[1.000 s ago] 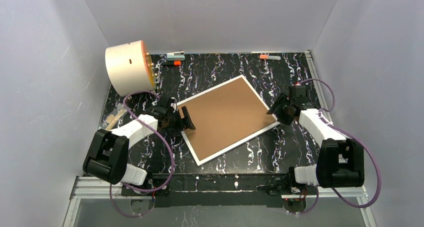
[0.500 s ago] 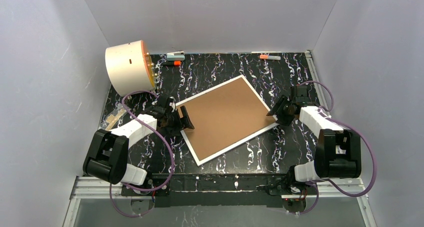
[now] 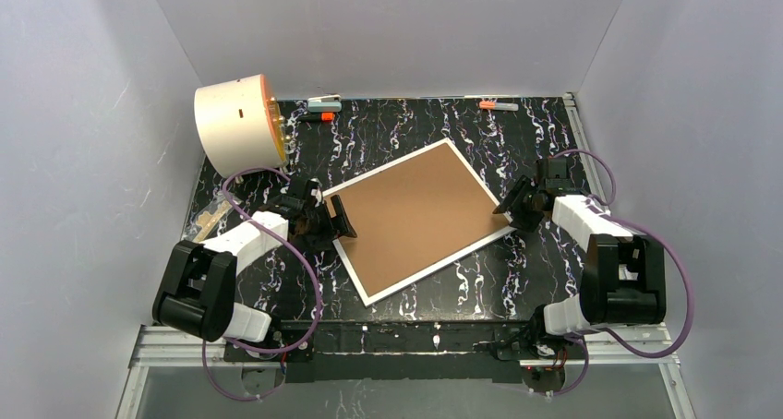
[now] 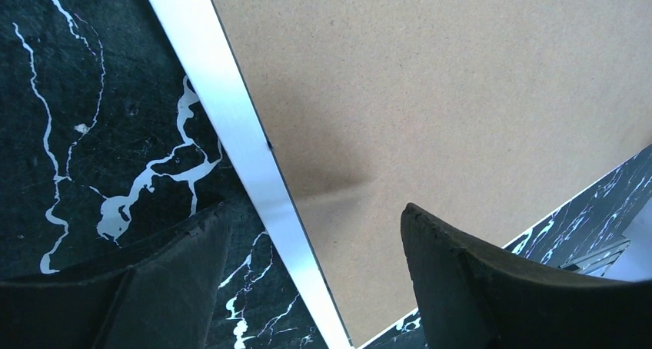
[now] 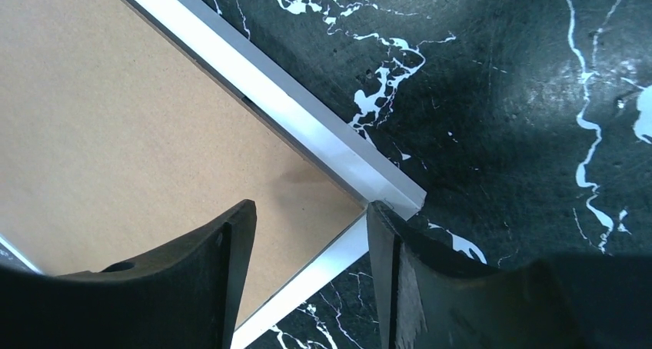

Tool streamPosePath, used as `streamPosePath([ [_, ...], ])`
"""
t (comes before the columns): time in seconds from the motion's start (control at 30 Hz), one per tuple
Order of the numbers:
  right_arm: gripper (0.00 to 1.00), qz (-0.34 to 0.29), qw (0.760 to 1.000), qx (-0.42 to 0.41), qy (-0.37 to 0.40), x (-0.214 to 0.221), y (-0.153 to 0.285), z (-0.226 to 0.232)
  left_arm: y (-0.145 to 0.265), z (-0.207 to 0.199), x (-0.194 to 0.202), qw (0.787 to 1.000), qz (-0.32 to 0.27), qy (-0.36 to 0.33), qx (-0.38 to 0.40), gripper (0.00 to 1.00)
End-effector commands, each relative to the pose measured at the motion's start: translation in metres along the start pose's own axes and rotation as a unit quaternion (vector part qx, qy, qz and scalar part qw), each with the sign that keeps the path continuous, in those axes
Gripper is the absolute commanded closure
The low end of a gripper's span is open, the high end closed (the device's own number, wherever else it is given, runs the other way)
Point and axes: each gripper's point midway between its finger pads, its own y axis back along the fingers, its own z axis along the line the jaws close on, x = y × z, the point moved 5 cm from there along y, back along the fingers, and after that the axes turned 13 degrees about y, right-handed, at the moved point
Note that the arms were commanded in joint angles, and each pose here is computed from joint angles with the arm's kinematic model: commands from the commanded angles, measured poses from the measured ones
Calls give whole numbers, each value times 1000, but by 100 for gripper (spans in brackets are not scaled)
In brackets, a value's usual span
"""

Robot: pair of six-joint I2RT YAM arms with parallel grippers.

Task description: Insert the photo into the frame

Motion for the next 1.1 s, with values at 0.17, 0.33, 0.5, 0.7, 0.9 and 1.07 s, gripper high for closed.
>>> streamPosePath([
  [0.17,39,0,997,-78,3,-10,-6,20,-1,28,8,998,11,0,-58,21],
  [0.33,40,-25,986,-163,1,-12,8,34,-3,26,7,998,14,2,-56,21],
  [0.5,41,-56,970,-235,4,-15,18,48,-4,27,5,998,12,1,-59,21],
  [0.7,42,-77,952,-295,-6,-16,29,60,-4,27,5,998,11,2,-60,21],
  [0.9,41,-95,931,-351,-6,-12,39,68,-4,29,6,998,14,1,-61,21],
  [1.07,40,-103,914,-392,-11,-12,45,75,-4,30,8,998,17,-2,-61,21],
])
